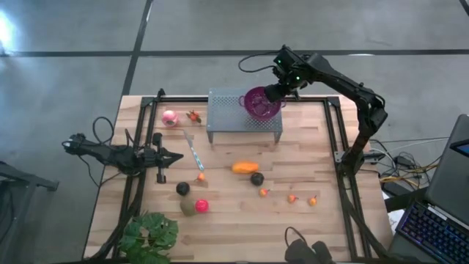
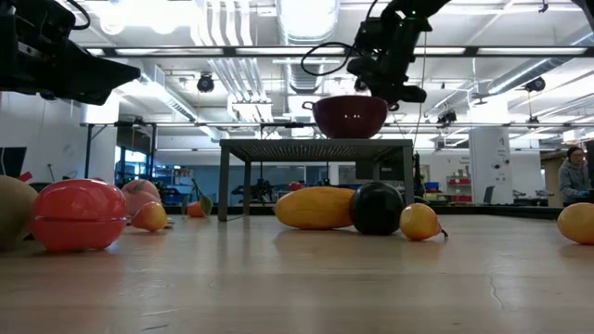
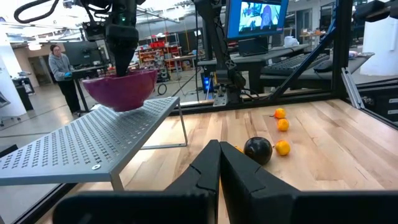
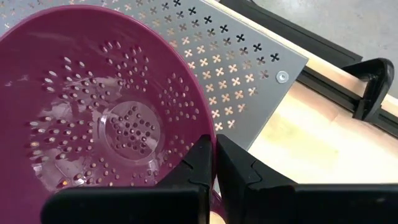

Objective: Pick & Place Fruit
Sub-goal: Put the purple bowl on the shelf

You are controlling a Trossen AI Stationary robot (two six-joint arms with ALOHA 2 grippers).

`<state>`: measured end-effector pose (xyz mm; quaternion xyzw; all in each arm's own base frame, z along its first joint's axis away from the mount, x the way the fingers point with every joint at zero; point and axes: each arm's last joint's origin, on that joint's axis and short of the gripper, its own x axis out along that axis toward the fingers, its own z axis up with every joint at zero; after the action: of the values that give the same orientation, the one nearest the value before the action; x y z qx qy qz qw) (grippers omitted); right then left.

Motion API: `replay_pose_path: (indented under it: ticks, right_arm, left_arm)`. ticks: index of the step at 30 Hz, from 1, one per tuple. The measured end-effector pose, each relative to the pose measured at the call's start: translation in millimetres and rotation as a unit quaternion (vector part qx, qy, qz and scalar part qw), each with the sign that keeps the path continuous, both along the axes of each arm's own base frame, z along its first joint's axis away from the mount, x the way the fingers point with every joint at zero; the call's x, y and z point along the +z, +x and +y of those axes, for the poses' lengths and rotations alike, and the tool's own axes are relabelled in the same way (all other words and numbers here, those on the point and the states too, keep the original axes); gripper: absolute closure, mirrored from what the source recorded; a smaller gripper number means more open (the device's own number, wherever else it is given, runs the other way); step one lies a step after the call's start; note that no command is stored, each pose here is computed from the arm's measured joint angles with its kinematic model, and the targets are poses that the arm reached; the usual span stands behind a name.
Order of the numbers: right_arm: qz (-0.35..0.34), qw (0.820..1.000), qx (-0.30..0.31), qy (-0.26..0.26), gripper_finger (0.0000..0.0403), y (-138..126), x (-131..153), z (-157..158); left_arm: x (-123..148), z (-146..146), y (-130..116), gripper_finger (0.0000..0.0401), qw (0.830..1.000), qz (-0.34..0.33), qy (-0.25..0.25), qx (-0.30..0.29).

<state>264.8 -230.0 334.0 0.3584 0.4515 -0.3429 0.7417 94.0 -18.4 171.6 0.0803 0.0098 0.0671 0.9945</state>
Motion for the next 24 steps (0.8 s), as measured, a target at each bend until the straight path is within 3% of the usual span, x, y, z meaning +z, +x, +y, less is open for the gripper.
replay_pose_path:
  ticks: [24]
  right_arm:
    - [0.015, 1.0, -0.011, 0.007, 0.0391, -3.7, -7.7, -2.0]
  left_arm:
    - [0.0, 0.0, 0.0, 0.0389, 1.0, 0.0, 0.0, 0.0]
